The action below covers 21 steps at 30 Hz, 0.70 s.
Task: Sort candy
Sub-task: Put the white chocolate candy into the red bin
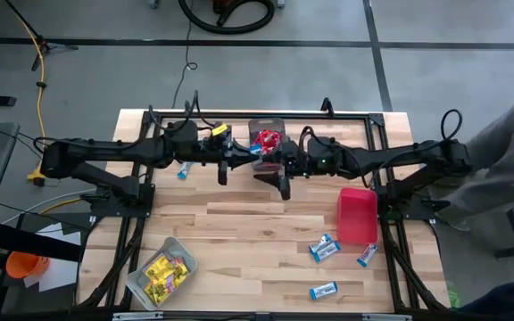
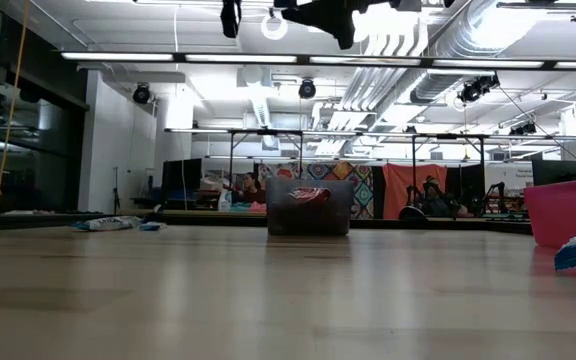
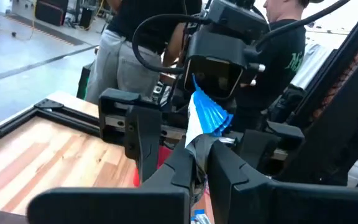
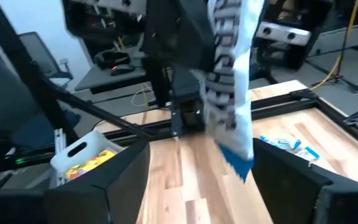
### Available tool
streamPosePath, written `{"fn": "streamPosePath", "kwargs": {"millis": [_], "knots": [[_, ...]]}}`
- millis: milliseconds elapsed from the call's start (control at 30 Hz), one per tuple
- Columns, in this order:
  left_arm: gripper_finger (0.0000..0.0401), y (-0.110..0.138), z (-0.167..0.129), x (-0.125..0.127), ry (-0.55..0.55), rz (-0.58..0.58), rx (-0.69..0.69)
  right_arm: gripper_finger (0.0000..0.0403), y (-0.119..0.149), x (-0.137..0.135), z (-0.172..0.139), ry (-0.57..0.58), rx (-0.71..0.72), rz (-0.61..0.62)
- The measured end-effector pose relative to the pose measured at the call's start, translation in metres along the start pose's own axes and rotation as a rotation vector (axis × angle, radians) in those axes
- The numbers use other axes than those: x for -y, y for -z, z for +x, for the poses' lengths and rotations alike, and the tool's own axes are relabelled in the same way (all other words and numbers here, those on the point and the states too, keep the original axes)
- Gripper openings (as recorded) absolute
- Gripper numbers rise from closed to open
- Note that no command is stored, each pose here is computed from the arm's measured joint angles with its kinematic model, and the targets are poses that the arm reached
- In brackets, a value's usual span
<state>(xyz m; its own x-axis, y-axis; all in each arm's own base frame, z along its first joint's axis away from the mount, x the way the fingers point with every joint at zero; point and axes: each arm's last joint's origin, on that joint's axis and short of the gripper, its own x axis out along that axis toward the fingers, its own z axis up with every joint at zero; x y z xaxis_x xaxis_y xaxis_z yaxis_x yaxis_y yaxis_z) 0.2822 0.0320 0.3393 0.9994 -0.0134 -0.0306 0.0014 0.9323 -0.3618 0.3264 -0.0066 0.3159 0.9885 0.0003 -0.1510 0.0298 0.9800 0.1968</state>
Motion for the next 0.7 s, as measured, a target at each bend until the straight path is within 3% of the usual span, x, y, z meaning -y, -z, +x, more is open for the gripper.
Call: {"fn": "streamPosePath", "kwargs": {"millis": [200, 500, 567, 700], "knots": [[0.0006, 0.0006, 0.0005, -0.0002, 0.000, 0.000, -0.003, 0.0195, -0.0028, -0.0012, -0.0010, 0.005, 0.025, 0.002], [0.0029, 0.0001, 0.0003, 0.0002, 0.005, 0.000, -0.002, 0.0023, -0.0037, -0.0014, -0.0010, 0.003, 0.034, 0.022], [0.0034, 0.0001, 0.0003, 0.0002, 0.004, 0.000, -0.003, 0.0012, -0.0036, -0.0015, -0.0010, 0.001, 0.033, 0.030], [0.0045, 0.0001, 0.0003, 0.0002, 0.004, 0.000, -0.003, 0.0034, -0.0036, -0.0015, -0.0010, 0.001, 0.033, 0.032]]}}
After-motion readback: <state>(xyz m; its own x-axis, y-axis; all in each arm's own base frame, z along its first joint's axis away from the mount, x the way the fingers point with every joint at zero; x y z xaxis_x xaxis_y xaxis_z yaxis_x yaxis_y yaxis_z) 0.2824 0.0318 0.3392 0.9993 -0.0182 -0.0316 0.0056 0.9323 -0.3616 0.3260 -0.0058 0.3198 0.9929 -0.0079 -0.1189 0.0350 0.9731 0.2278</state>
